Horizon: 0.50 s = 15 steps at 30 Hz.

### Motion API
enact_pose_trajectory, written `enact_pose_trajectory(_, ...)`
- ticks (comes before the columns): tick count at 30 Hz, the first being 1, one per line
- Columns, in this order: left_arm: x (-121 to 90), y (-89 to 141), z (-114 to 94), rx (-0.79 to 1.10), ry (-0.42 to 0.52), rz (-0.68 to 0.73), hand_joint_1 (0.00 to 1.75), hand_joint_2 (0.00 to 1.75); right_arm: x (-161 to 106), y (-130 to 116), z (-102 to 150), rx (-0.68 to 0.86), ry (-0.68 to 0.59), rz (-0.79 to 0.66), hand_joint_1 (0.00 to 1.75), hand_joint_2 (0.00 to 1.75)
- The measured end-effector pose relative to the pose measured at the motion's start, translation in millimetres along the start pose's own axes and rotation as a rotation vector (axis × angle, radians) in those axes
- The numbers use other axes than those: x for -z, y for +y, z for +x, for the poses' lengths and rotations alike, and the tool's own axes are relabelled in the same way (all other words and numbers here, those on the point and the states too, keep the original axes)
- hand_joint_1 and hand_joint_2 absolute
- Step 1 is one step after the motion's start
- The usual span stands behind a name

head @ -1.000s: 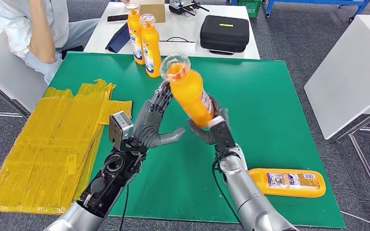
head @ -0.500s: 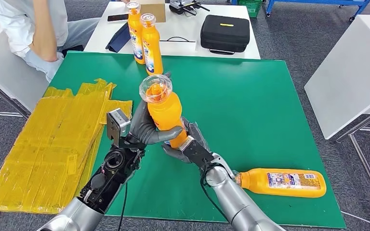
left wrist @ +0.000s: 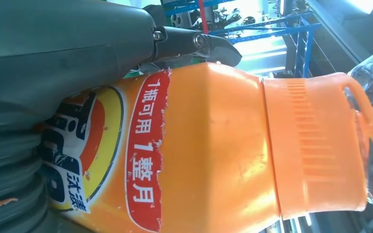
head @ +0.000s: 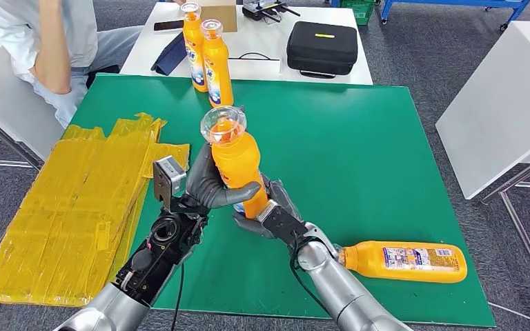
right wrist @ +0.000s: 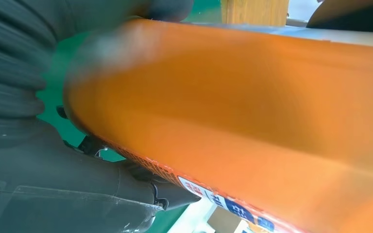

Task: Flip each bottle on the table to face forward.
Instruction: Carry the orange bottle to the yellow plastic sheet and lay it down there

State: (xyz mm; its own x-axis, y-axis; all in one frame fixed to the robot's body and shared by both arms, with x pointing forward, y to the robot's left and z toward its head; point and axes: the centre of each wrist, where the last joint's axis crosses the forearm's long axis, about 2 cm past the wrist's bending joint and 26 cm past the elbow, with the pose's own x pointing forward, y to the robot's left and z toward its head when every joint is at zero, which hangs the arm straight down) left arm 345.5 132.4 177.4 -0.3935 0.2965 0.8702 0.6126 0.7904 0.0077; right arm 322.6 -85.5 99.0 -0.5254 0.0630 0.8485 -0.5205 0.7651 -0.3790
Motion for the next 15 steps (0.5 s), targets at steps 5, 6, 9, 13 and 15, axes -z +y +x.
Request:
enact_pose_trajectory(5,0.0,0.0,-0.1,0.0,0.0,0.0,0.36,1.75,-0.2,0.2,0.0,0.0,0.0,0.002,1.75,1.75)
enact_pose_trajectory(6,0.0,0.1,-0.2,0.0,0.0,0.0,0.79,1.75,-0.2,0.3,0.0,0.0,0.0,0.002,1.75,1.75)
enact_pose_trajectory(9,0.3,0.5,-0.3,0.0,0.001,0.002,1.74,1.75,-0.7,0.4,-0.4,0.008,0.003,-0.003,1.75,1.75)
enact_pose_trajectory(13,0.5,1.9,-1.2,0.0,-0.001,0.014,1.75,1.75,-1.6,1.4,-0.8,0.025,0.007,-0.012,1.75,1.75)
enact_pose_trajectory(15,0.4,2.5,-1.7,0.0,-0.002,0.02,1.75,1.75,-2.3,1.6,-1.1,0.031,0.009,-0.015,1.75,1.75)
